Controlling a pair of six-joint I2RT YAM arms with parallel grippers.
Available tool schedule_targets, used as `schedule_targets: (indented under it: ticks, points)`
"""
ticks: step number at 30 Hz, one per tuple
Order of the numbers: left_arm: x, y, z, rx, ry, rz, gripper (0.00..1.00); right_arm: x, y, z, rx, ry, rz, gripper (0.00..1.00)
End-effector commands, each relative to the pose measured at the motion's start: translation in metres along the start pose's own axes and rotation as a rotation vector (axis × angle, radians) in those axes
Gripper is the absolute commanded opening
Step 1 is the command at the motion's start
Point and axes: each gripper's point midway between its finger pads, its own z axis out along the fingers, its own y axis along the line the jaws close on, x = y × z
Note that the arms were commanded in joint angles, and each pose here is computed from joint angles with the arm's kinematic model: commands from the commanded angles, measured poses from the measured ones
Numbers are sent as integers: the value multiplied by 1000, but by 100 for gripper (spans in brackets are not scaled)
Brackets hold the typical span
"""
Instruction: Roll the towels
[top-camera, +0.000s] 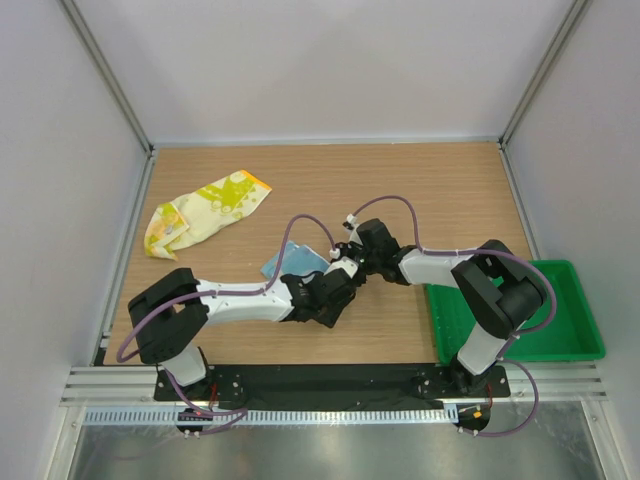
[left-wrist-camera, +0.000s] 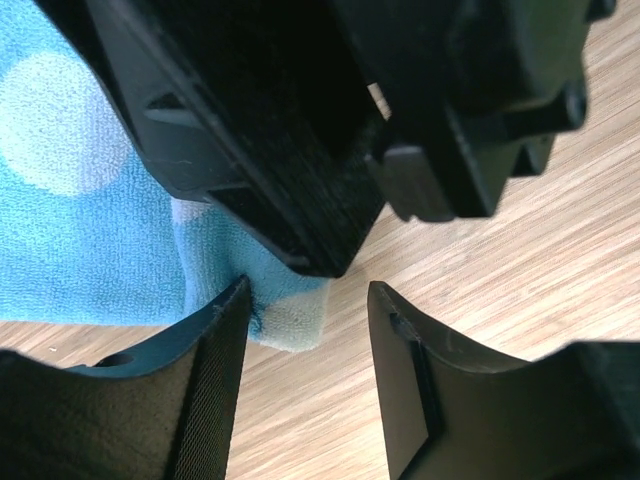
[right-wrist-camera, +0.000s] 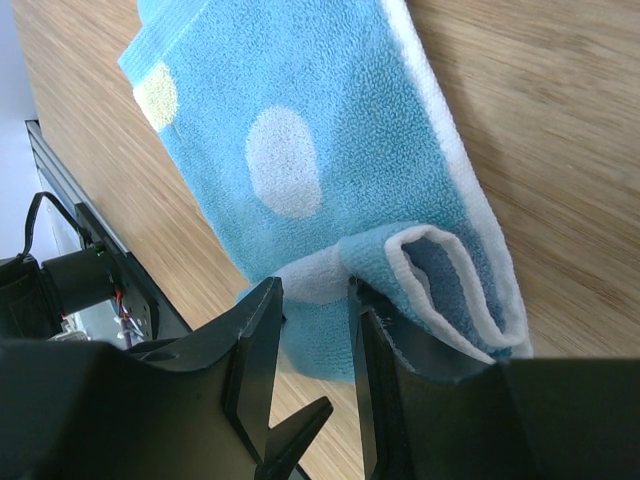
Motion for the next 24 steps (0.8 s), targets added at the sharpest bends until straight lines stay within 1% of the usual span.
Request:
schedule_targets:
  ticks: [1,3,7,9,10,12,13,14,15,21,24]
  points:
    - [19,11,5,-40,40,14,52,-13,5,-5,12,-32,-50,40]
    - [25,12,8,-44,57,21,52,-14,6,-4,15,-31,-56,40]
    - [35,13,12,-43,79,25,49,-15,3,-4,28,-26,-62,40]
    - [36,12,12,-35,80,22,40,-16,4,-3,29,-27,-66,40]
    - [36,12,12,-32,78,21,35,-16,2,-3,36,-24,-67,40]
    - [33,10,11,-23,67,18,28,-18,-1,-2,43,-23,-67,40]
    - [33,10,12,-22,66,19,22,-19,-4,-3,48,-26,-64,40]
    - [32,9,12,-20,62,18,18,-20,-5,-2,49,-24,-63,40]
    - [33,6,14,-10,77,17,11,-23,-11,-3,57,-27,-57,40]
    - [27,-2,10,23,75,-7,6,-28,-23,-9,87,-32,-42,40]
    - [19,-8,3,61,66,-33,5,-37,-31,-18,102,-56,-24,40]
